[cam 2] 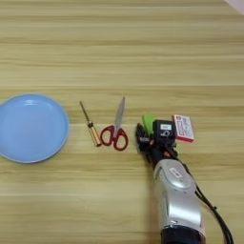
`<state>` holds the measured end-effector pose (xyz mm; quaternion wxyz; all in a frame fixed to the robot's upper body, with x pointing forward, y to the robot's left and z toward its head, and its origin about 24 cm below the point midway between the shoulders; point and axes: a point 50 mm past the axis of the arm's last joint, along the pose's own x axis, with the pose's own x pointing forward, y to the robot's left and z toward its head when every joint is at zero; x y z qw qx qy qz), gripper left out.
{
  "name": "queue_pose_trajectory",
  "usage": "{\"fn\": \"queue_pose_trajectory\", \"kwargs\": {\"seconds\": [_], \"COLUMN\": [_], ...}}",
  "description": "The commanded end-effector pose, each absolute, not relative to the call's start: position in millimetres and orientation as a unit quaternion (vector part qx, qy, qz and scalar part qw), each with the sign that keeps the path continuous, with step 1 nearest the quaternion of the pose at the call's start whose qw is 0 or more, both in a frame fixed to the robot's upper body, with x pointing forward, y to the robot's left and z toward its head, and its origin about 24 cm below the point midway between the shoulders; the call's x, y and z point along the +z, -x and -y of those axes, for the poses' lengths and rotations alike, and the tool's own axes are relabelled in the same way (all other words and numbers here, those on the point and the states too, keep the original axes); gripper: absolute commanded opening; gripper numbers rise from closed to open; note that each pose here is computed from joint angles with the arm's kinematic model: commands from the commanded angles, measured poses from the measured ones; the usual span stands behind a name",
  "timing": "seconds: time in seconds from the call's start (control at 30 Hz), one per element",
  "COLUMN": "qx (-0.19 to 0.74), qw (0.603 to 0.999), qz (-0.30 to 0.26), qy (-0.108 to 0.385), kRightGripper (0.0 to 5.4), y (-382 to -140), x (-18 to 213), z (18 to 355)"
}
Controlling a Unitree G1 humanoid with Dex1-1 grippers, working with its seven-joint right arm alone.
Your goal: Move the objects on the table
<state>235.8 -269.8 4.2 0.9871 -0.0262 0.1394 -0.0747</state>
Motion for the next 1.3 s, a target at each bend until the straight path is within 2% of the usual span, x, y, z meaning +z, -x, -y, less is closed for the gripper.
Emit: {"fn": "queue_pose_trajectory", "kwargs": {"seconds": [0.03, 0.23, 0.87, 1.03, 1.3], "qx": [-0.083, -0.084, -0.082, -0.058, 0.012], "qw": [0.984, 0.984, 0.986, 0.993, 0.998], "qz": [-0.151, -0.15, -0.137, -0.097, -0.036], "qy": [0.039, 0.039, 0.04, 0.042, 0.049], "kRightGripper": [1.86, 1.4, 1.39, 1.39, 1.39], "y": [-234.3, -234.2, -236.3, -245.1, -258.2], "x": [5.3, 5.5, 11.4, 31.1, 65.2], "z": [276.6, 276.8, 275.2, 259.2, 213.2]}}
